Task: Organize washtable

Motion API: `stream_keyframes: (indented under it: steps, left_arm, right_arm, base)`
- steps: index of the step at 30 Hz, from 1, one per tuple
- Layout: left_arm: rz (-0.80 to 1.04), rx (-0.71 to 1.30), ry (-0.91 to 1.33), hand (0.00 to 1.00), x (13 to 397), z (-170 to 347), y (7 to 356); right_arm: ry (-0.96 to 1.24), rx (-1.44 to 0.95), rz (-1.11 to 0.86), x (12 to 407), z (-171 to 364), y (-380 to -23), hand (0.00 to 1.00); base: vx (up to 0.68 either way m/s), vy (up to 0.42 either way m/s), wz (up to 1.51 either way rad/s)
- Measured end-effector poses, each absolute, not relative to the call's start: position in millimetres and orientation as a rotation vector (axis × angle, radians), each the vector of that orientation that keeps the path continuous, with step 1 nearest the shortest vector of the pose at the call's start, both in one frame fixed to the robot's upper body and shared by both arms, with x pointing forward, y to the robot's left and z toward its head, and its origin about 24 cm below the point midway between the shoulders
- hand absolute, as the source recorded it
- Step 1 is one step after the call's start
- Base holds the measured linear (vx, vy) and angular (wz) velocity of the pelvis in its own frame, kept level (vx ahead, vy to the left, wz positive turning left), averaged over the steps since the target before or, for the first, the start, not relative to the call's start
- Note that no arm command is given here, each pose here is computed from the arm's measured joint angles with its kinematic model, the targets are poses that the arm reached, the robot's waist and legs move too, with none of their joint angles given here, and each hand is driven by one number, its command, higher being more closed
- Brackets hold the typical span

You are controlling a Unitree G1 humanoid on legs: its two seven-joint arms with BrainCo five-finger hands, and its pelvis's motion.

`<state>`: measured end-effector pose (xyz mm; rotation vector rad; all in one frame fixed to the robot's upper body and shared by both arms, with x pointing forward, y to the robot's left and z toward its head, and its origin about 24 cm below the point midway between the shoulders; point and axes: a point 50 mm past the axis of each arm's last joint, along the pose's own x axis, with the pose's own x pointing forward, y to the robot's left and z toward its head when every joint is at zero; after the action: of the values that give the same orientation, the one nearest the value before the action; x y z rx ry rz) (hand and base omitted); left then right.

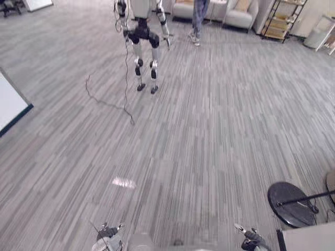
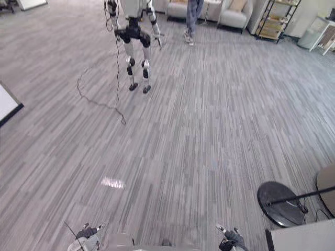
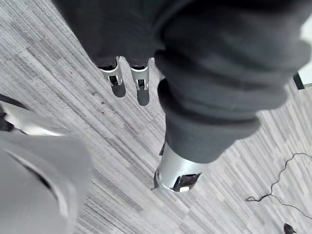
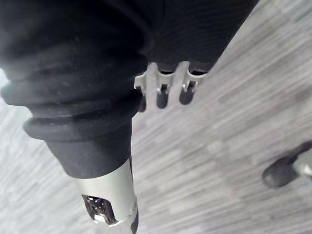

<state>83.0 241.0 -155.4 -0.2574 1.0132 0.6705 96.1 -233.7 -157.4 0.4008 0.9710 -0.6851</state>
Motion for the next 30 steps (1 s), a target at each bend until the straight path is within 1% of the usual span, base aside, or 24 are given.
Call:
stream_keyframes:
  steps: [1,2,4,5,6,9,12,14,17,19,22,25,27,30]
  left_arm:
    - [0.676,-0.256,1.021,0.0,79,-156,241]
    - [0.688,-0.256,1.046,0.0,68,-158,240]
    - [0.692,-0.29,1.077,0.0,58,-162,229]
    - [0.726,-0.334,1.116,0.0,41,-167,220]
    - [0.755,-0.345,1.146,0.0,26,-168,218]
    - [0.821,-0.332,1.192,0.0,-1,-168,226]
    - [0.881,-0.31,1.199,0.0,-12,-165,239]
    - [0.893,-0.316,1.181,0.0,-7,-164,242]
    - [0.855,-0.337,1.165,0.0,8,-167,234]
    - [0.813,-0.335,1.148,0.0,25,-168,229]
    - [0.739,-0.3,1.133,0.0,38,-167,225]
    - [0.709,-0.277,1.127,0.0,41,-167,228]
    - [0.678,-0.311,1.129,0.0,47,-169,212]
    - [0.662,-0.318,1.143,0.0,45,-171,205]
  right_arm:
    - [0.959,0.41,-0.677,102,-157,-231,0.0]
    - [0.941,0.422,-0.658,112,-155,-225,0.0]
    - [0.943,0.403,-0.654,110,-155,-228,0.0]
    - [0.953,0.364,-0.63,108,-155,-229,0.0]
    - [0.97,0.327,-0.592,105,-156,-226,0.0]
    - [1.009,0.285,-0.484,105,-160,-206,0.0]
    - [1.035,0.303,-0.478,95,-164,-196,0.0]
    - [1.042,0.311,-0.476,93,-165,-193,0.0]
    - [1.07,0.305,-0.496,80,-167,-195,0.0]
    - [1.074,0.295,-0.524,76,-167,-200,0.0]
    - [1.083,0.236,-0.471,79,-167,-200,0.0]
    - [1.108,0.217,-0.453,74,-168,-199,0.0]
    - [1.111,0.175,-0.446,74,-167,-208,0.0]
    - [1.119,0.138,-0.427,73,-167,-212,0.0]
  base:
    - [0.49,0.22,-0.81]
    - [0.35,0.226,-0.91]
    - [0.3,0.327,-0.99]
    - [0.4,0.514,-1.23]
    - [0.35,0.437,-1.47]
    - [0.29,0.387,-1.52]
    - [0.18,0.38,-1.19]
    - [0.15,0.209,-1.03]
    - [0.08,0.125,-1.0]
    - [0.1,0.099,-0.45]
    - [0.15,0.052,-0.23]
    - [0.13,-0.043,-0.04]
    - [0.19,-0.081,0.26]
    - [0.13,-0.057,0.37]
